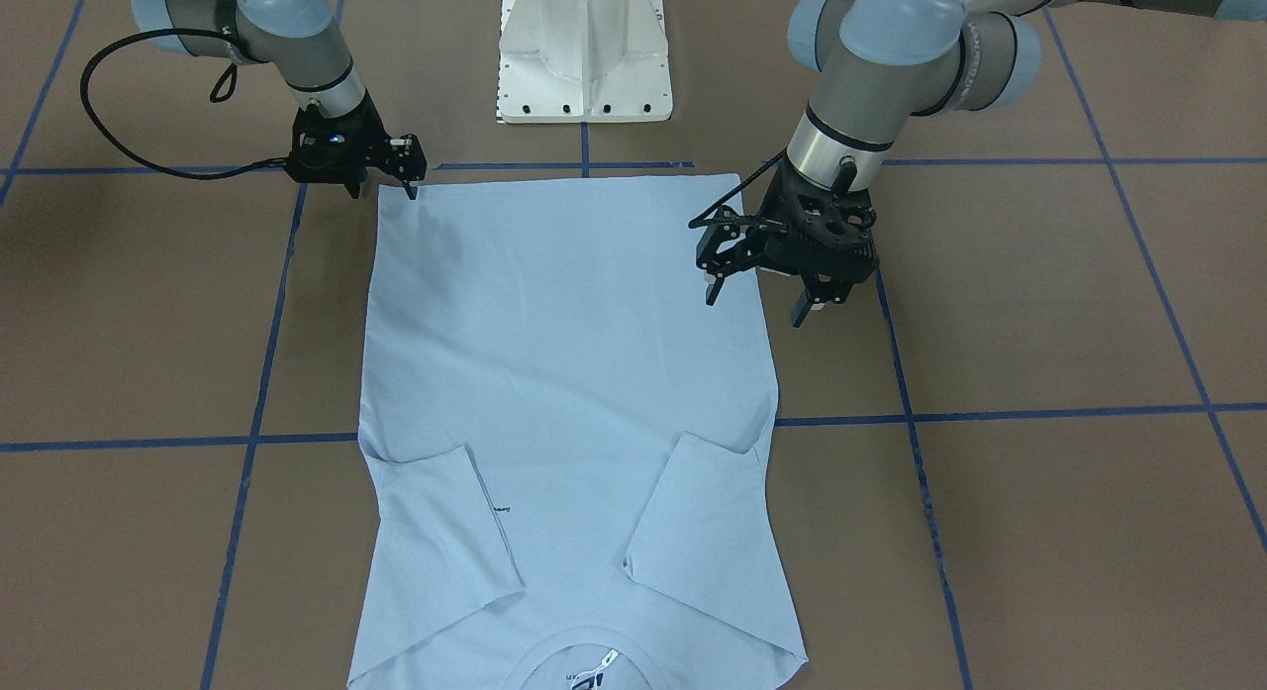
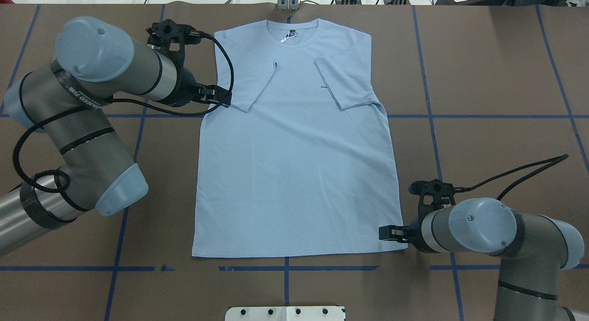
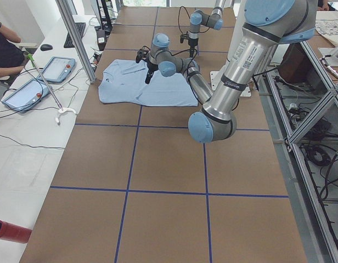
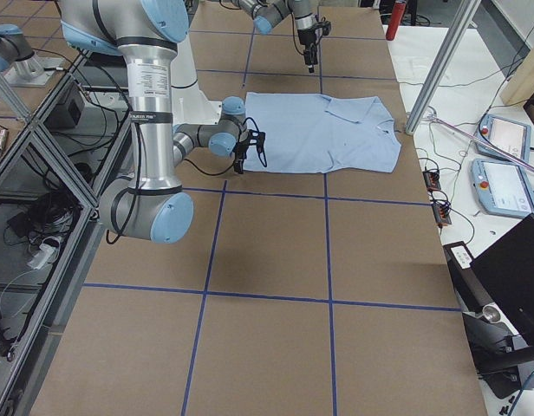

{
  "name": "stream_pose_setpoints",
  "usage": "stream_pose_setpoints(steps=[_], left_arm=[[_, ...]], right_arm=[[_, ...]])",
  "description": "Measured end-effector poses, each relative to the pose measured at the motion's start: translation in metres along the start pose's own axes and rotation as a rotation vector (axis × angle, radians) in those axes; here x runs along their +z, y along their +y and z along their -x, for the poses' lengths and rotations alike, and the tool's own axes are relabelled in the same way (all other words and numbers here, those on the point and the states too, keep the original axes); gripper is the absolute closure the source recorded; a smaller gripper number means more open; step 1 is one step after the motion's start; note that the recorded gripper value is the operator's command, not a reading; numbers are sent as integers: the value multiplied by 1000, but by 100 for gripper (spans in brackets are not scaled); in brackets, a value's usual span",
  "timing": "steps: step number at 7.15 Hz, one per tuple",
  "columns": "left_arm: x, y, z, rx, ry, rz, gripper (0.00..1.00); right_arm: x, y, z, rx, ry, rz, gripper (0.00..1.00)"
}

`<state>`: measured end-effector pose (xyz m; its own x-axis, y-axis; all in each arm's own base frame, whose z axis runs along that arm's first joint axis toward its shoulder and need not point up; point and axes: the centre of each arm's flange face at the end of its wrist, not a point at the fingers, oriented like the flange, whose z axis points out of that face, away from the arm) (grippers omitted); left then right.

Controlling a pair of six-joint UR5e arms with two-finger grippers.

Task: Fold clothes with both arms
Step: 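Move the right gripper to the hem corner while the left gripper lowers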

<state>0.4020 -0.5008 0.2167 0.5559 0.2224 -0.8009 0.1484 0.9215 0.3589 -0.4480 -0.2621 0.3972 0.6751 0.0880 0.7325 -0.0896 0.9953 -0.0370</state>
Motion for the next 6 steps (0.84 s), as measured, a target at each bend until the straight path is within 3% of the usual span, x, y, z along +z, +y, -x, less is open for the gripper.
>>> stream_pose_setpoints(steps=[1,2,6], left_arm=[[0,0,0,0,0,0,0],[0,0,1,0,0,0,0],[4,0,2,-2,-6,3,0]], right_arm=[[2,0,-1,0,3,3,76],[3,1,-1,-1,5,8,100],[-4,2,3,-2,-14,25,100]])
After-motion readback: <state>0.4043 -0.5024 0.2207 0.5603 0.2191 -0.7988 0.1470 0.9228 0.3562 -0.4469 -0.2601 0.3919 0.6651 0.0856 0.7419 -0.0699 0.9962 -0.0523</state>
